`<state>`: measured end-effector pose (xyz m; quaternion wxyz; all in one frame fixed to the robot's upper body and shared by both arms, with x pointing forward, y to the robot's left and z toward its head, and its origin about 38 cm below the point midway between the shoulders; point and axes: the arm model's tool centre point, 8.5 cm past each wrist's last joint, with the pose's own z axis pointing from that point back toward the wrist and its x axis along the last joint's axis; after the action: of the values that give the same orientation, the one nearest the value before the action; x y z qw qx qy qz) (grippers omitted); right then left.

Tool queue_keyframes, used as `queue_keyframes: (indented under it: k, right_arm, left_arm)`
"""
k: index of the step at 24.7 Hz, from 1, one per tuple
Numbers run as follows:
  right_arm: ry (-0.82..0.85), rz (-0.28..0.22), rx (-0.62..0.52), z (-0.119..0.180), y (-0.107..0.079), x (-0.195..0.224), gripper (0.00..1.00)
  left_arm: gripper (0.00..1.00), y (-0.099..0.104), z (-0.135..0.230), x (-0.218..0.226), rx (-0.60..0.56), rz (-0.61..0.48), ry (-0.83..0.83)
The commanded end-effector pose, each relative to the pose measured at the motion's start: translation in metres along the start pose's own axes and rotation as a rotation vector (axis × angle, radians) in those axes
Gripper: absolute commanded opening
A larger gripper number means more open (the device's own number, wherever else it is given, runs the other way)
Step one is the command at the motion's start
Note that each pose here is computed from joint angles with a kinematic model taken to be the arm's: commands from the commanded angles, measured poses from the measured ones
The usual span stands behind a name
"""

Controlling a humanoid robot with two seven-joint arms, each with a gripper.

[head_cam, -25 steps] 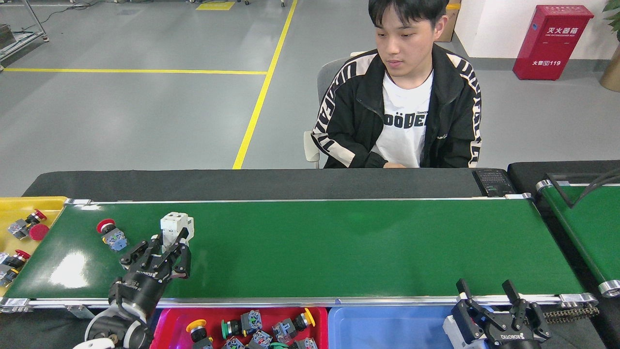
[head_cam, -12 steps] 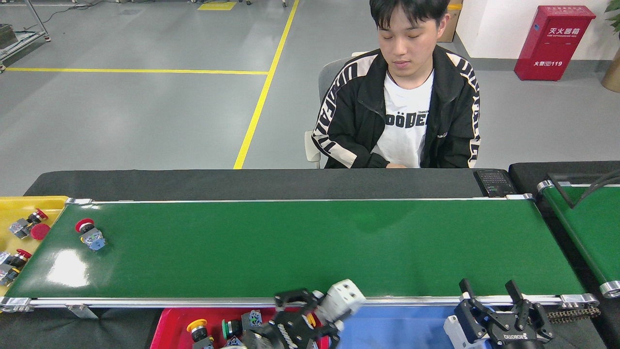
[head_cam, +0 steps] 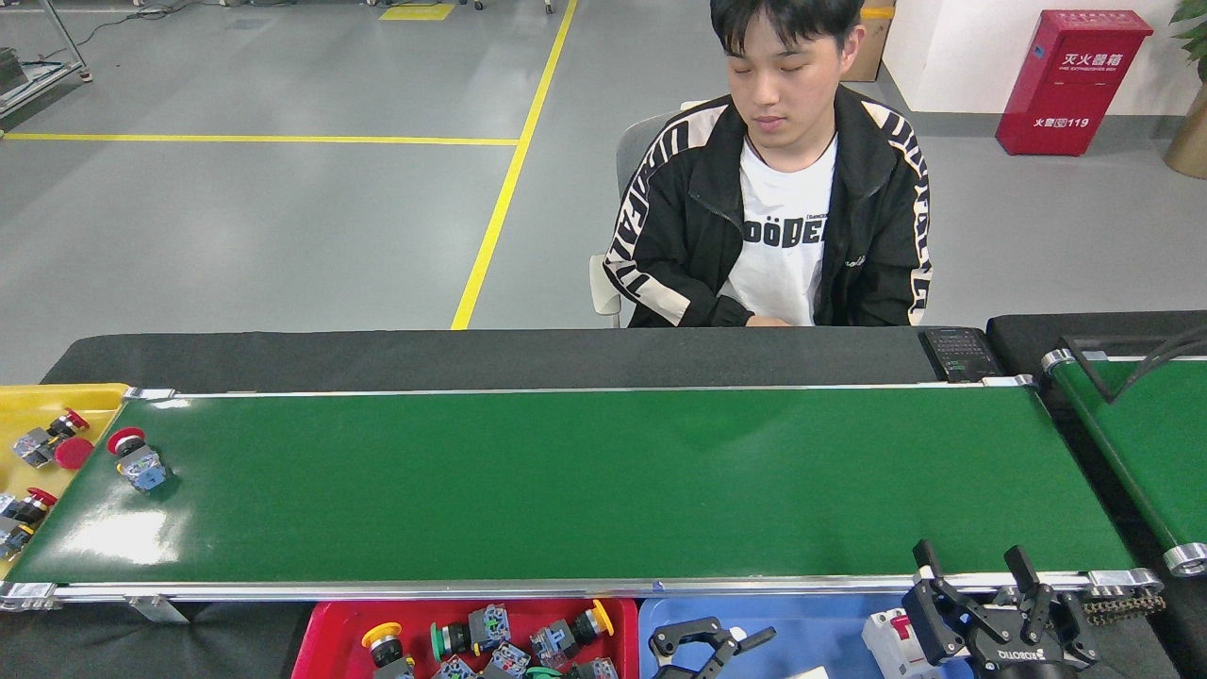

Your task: Pick switch part from conveyor to tray

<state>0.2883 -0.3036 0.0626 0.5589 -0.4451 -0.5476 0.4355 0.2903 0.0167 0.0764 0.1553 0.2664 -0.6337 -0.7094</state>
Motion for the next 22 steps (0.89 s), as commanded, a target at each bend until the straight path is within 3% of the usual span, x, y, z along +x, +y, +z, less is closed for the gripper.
queue_keyframes:
  k: [1, 5, 10, 12, 16, 19, 22]
  right_arm:
    - [-0.005, 0.003, -0.016, -0.002, -0.006, 0.0, 0.98]
    - [0.002, -0.002, -0.025, -0.005, -0.008, 0.003, 0.97]
    - [0.017, -0.001, -0.034, -0.006, -0.004, 0.013, 0.96]
    - [0.021, 0.027, -0.029, -0.004, -0.006, 0.007, 0.96]
    - [0.026, 0.108, 0.016, 0.003, -0.005, -0.009, 0.97]
    - [0.074, 0.096, 0.039, 0.006, -0.004, -0.02, 0.99]
    - [0.04, 0.123, 0.006, 0.011, -0.005, -0.021, 0.99]
  left_arm:
    - [1.0, 0.005, 0.019, -0.032, 0.039, 0.038, 0.095]
    - [1.0, -0.015, 0.09, -0.105, 0.028, 0.104, 0.28]
    - [1.0, -0.04, 0.18, -0.144, -0.044, 0.131, 0.541]
    - [1.0, -0.046, 0.214, -0.149, -0.077, 0.127, 0.628]
    - [1.0, -0.055, 0.237, -0.139, -0.117, 0.149, 0.711]
    - [1.0, -0.061, 0.239, -0.138, -0.14, 0.164, 0.821]
    - [1.0, -0.064, 0.231, -0.135, -0.151, 0.179, 0.904]
